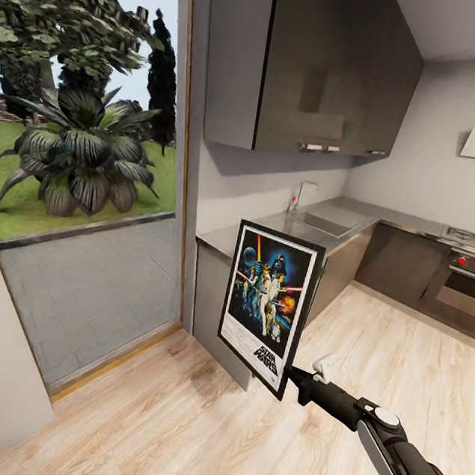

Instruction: Pick up the poster from the kitchen countertop and hang it on one of the wall nails in the kitchen.

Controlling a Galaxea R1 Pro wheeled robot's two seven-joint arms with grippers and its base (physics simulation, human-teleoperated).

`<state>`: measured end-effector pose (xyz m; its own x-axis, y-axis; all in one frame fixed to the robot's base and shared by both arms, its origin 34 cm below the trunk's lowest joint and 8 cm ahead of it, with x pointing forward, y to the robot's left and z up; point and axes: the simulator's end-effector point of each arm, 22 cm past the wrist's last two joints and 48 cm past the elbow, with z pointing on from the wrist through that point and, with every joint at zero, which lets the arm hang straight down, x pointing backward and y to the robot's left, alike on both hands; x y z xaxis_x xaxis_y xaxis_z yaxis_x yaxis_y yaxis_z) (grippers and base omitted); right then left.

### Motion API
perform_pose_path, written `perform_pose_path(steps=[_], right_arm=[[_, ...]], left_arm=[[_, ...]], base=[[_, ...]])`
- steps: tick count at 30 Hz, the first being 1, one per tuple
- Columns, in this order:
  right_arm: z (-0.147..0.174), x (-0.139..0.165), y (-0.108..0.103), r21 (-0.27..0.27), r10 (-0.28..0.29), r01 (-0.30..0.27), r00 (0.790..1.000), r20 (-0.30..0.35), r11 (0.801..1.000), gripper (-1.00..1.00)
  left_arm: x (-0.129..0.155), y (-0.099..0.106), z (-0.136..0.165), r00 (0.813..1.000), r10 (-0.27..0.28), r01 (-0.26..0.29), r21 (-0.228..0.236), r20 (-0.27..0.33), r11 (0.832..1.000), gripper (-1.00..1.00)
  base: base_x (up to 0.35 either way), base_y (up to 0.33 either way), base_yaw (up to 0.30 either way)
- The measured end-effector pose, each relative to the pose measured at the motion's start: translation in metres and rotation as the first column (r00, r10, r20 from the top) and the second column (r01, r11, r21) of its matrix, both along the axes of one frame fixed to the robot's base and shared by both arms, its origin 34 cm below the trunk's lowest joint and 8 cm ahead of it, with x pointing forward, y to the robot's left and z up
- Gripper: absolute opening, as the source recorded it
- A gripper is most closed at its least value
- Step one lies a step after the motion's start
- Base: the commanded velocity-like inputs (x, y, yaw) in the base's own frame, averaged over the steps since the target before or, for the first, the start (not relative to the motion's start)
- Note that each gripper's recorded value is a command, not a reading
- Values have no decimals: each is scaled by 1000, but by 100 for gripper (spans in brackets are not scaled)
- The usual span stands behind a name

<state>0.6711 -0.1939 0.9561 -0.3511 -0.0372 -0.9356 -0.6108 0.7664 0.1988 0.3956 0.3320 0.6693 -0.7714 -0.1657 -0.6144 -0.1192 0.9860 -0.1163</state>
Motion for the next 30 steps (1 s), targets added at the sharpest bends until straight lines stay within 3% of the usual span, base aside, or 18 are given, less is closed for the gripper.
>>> perform_pose_path(steps=[30], right_arm=[[28,-10,0,0,0,0,1000,-1,1000,-100]], left_arm=[[-10,0,28,1000,0,0,0,-1,1000,100]], base=[[0,0,0]])
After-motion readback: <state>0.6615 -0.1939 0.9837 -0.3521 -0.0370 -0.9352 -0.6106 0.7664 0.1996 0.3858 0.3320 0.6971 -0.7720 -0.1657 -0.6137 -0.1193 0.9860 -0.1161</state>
